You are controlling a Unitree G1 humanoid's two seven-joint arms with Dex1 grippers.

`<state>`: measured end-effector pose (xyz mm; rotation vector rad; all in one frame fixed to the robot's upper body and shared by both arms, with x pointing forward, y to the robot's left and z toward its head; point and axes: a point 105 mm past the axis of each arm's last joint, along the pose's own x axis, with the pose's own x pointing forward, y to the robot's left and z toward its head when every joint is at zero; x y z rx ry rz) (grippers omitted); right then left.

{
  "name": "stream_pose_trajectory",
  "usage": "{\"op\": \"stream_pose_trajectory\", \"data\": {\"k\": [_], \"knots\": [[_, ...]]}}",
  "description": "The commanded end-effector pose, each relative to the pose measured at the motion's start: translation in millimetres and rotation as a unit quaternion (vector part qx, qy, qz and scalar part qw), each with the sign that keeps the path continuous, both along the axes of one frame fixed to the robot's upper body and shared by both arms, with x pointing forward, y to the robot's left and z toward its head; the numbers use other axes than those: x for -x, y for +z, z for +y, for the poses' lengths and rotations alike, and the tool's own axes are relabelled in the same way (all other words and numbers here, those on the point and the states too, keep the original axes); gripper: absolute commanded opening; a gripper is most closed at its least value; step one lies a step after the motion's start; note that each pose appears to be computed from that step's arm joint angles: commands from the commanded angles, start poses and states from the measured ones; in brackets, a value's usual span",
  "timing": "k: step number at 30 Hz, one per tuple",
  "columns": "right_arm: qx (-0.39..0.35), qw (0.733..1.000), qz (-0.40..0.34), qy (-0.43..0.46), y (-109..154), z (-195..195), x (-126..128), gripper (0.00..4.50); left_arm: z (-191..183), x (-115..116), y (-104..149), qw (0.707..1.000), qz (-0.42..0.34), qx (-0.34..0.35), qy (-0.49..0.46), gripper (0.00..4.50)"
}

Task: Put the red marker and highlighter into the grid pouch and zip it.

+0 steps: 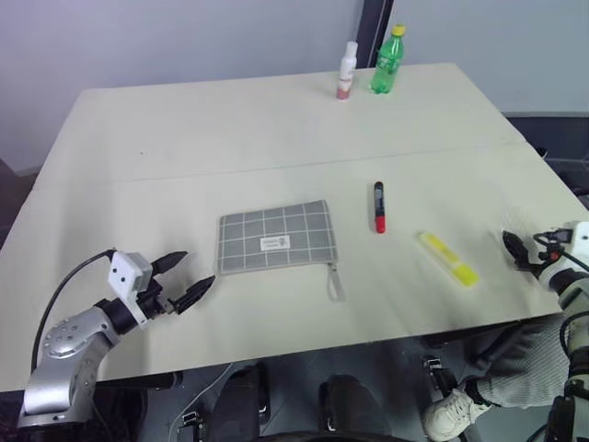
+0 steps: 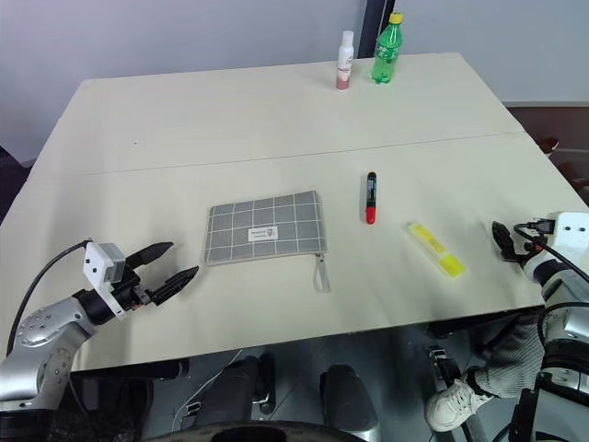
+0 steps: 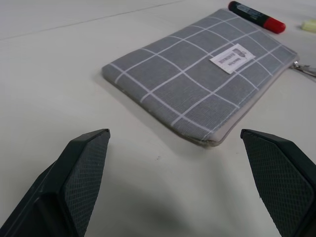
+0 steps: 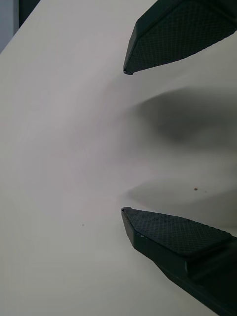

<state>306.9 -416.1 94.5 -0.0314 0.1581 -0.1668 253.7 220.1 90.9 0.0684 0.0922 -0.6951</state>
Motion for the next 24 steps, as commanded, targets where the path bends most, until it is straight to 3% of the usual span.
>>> {"op": "stream_pose_trajectory", "data": {"k": [1,24], "knots": [[0.01,0.998,-0.061,0.023,29.6,9.2,-10.2,4.46,-2.6,1.8,9.9,1.0,-0.028,-0.007,-0.008,4.48],[0.005,0.988,-0.111,0.105,44.3,51.9,-20.6,4.46,6.4,2.6,14.4,0.998,-0.061,-0.022,-0.017,4.48]]}}
